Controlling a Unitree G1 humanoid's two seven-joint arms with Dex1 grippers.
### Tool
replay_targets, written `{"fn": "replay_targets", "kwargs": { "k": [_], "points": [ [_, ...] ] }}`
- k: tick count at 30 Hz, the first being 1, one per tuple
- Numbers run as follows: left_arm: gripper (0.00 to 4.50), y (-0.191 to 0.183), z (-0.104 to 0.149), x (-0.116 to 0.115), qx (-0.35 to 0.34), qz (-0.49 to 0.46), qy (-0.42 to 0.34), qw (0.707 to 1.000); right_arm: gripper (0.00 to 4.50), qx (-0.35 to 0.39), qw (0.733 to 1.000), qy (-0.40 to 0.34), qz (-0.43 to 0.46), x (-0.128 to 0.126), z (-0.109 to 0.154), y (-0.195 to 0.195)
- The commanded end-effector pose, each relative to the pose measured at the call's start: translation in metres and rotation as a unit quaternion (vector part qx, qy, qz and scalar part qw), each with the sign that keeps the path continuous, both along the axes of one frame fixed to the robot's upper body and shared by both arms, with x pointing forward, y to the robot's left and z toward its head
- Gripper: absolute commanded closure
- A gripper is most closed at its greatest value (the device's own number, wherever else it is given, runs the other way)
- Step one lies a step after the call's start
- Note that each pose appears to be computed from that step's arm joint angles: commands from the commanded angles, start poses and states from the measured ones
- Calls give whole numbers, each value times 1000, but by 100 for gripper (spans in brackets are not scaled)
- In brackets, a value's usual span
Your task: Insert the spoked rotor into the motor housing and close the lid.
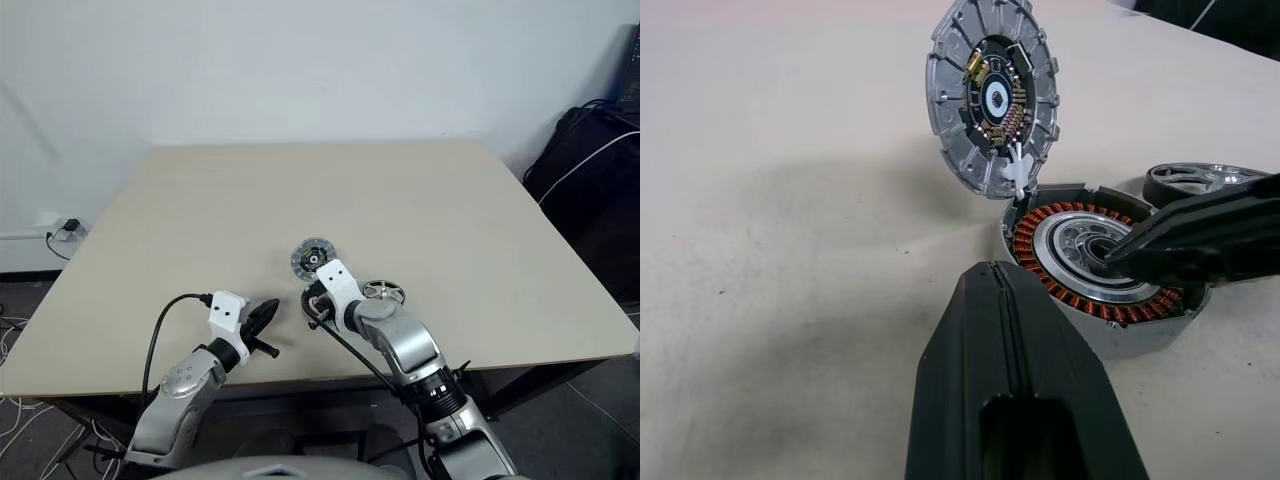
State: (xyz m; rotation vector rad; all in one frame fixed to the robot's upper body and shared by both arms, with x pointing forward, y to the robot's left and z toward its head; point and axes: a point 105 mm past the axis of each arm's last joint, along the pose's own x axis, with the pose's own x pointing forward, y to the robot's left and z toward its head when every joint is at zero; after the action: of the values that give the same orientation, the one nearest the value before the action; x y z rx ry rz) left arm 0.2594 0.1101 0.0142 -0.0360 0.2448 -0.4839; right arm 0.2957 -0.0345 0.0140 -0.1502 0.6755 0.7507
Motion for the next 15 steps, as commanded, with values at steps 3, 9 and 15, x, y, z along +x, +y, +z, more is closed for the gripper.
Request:
{"fn": "replay_targets", "kwargs": {
  "k": [3, 9, 15],
  "points": [
    [450, -2, 13, 3, -12, -2, -22, 1000, 448, 14, 999, -36, 1, 15, 17, 3],
    [450, -3, 12, 3, -14, -2, -21, 1000, 448, 10, 999, -35, 2, 15, 15, 2],
    [450, -4, 12, 3, -14, -2, -20, 1000, 448, 1, 999, -34, 0, 15, 12, -2]
  ]
}}
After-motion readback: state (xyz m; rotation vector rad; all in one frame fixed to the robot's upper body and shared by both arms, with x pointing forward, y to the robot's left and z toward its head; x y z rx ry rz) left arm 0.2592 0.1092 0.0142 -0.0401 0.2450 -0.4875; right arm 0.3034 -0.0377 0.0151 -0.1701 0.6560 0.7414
